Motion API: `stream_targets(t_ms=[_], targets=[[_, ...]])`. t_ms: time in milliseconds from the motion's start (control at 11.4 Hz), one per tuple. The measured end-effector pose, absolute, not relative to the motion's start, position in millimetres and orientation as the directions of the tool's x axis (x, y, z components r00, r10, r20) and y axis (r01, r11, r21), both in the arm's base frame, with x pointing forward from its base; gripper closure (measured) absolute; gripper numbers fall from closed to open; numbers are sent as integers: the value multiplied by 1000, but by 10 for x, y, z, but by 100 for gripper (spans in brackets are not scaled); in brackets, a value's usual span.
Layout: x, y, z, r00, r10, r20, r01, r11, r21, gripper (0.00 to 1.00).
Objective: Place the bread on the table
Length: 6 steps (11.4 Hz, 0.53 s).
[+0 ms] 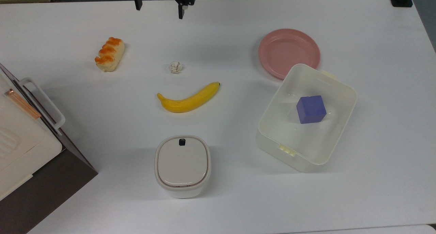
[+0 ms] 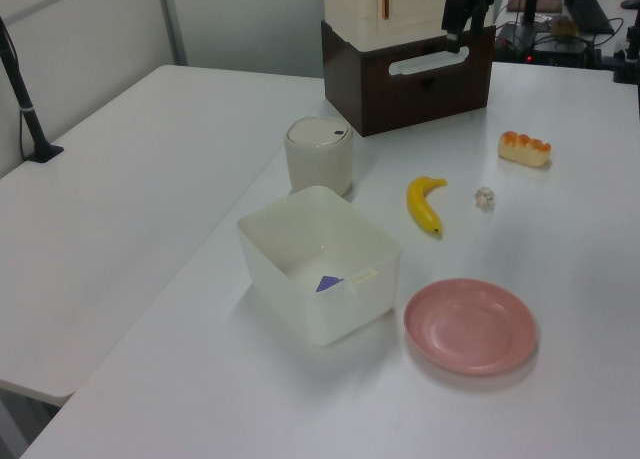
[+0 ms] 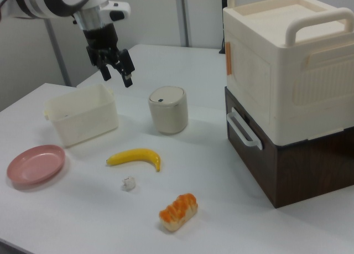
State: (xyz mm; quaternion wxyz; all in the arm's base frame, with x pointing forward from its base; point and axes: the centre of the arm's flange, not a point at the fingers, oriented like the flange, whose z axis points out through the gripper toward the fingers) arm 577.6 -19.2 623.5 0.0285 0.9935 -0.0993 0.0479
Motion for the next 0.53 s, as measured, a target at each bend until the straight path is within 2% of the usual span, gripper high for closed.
stream_targets(t_ms=[264,528], targets=[[5753,-176,6441,974,-194,121,-200,-979,43,0],[5732,-130,6457,977,-187,106,-193,-980,46,0]])
